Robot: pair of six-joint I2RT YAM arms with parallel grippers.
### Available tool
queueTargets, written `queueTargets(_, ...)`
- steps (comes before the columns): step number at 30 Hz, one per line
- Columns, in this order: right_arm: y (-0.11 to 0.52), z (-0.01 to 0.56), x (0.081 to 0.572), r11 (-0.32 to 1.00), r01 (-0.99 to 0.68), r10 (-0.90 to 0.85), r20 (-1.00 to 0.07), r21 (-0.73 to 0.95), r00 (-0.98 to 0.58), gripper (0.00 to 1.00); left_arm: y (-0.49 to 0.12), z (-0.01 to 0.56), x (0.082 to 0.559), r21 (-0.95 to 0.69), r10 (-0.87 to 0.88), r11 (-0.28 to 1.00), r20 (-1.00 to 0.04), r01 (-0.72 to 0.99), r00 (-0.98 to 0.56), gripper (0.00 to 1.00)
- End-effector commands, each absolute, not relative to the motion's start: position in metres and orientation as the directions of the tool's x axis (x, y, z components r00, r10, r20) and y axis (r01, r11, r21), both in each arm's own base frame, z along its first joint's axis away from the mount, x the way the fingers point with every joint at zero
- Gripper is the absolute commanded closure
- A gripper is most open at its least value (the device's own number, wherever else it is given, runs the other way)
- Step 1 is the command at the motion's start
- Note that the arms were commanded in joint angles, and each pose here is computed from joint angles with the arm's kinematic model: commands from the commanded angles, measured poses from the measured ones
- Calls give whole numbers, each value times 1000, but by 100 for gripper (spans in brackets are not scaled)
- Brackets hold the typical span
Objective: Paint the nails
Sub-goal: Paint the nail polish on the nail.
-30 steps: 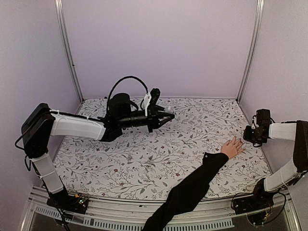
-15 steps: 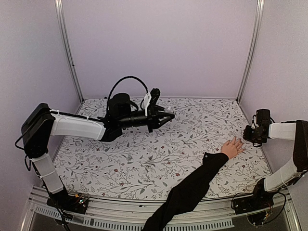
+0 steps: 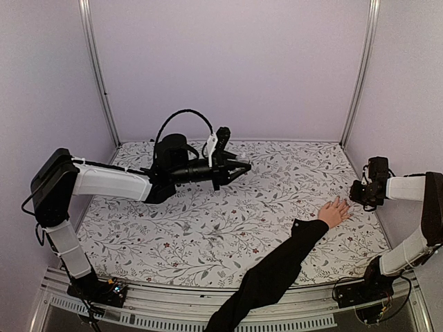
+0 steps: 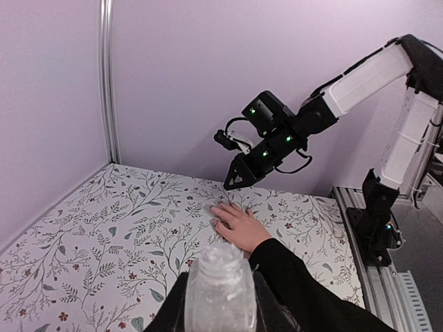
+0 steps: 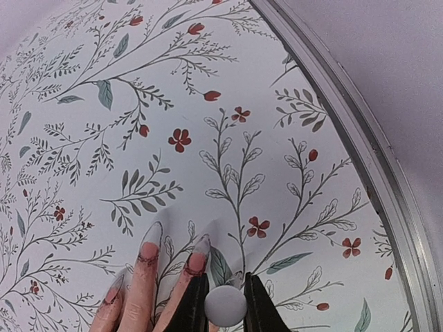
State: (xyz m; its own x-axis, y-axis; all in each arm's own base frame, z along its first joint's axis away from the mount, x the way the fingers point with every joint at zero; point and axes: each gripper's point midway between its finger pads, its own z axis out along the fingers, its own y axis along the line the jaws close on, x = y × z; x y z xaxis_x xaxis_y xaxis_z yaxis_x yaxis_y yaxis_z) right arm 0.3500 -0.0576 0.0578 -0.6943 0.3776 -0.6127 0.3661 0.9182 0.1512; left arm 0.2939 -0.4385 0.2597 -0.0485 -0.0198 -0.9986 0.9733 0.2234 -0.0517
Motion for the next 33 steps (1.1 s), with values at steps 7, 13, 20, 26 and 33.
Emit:
queueTargets(7,-60,54,352,912,380,390,-616,155,-684,100,-437,265,302,-35,-47,237,-999,971,-24,100)
queueTargets(13,-60,53,353,910,383,394,-614,157,-684,100,-437,265,303,-34,-46,238,-999,971,-24,100)
queueTargets(20,-61,51,353,910,385,395,-611,156,-686,100,-437,265,303,-35,-46,238,-999,971,-24,100)
queueTargets(26,-62,51,352,909,388,393,-613,149,-686,100,-437,265,303,-35,-46,237,-999,971,-25,100)
queueTargets(33,-63,52,353,909,390,393,-617,149,-681,100,-437,266,302,-35,-47,237,-999,971,-24,100)
